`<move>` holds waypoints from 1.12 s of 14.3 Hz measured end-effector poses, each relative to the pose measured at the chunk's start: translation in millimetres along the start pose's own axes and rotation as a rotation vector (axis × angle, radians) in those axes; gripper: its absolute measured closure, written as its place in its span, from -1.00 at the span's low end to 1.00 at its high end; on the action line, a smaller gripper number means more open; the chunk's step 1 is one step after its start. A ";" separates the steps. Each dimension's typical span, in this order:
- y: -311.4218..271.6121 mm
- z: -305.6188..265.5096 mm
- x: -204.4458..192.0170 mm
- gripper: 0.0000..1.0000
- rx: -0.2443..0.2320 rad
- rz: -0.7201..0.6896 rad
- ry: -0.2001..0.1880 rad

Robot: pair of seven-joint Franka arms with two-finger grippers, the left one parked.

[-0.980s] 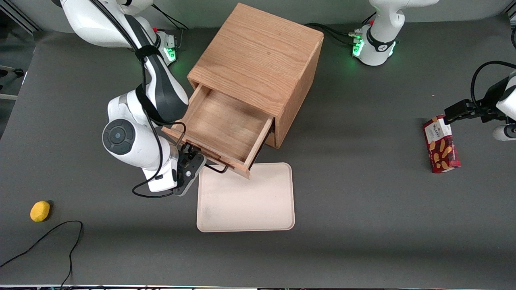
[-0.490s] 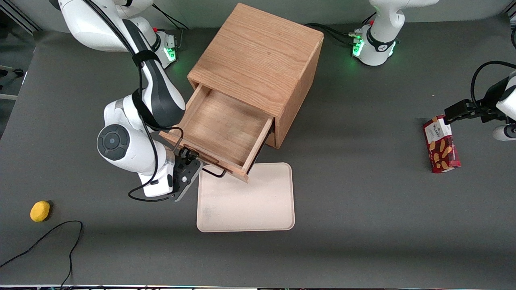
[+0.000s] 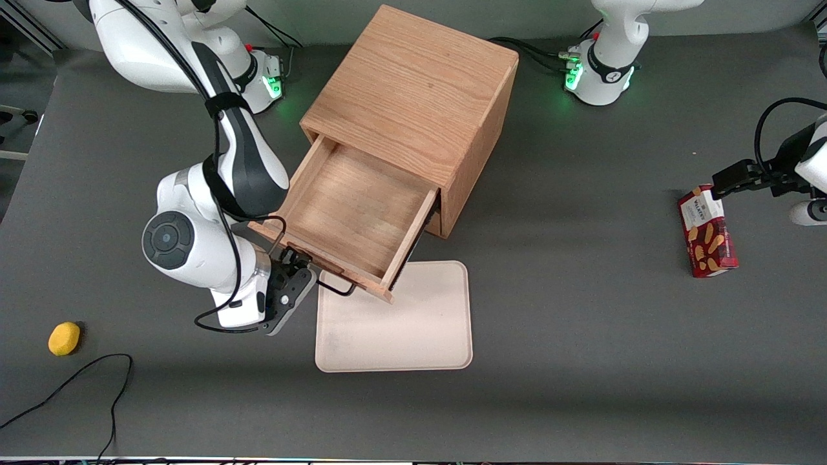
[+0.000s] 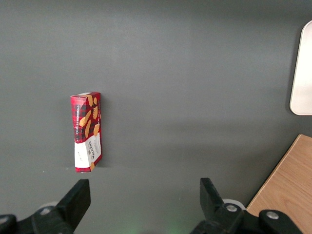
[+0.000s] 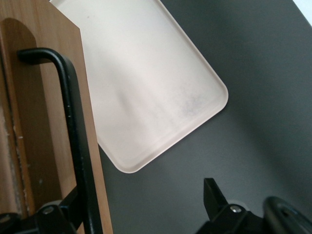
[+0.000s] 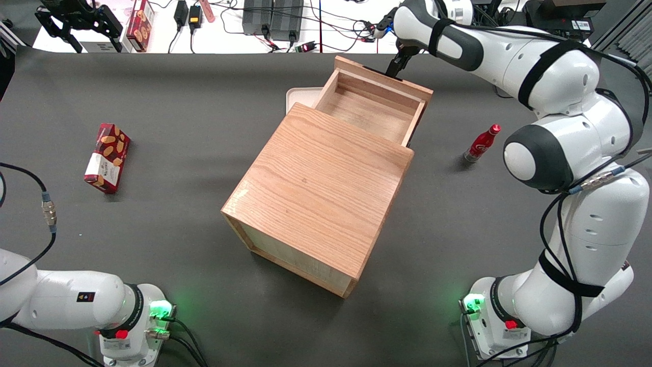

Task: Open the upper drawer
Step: 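Keep pulling the drawer further open with the right gripper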

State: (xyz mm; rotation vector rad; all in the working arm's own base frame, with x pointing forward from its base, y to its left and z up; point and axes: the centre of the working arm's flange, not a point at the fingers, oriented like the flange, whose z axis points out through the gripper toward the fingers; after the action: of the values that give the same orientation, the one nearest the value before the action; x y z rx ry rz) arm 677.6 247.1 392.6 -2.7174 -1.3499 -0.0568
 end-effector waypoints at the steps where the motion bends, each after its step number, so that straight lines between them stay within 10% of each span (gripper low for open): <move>1: 1.5 0.2 0.2 -1.00 -0.001 0.001 0.001; 16: 19.6 1.5 -3.7 -1.00 -0.009 -0.013 0.006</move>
State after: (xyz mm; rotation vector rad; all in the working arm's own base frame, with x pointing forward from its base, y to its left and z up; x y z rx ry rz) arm 691.0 232.6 389.3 -2.7137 -1.3683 -0.0723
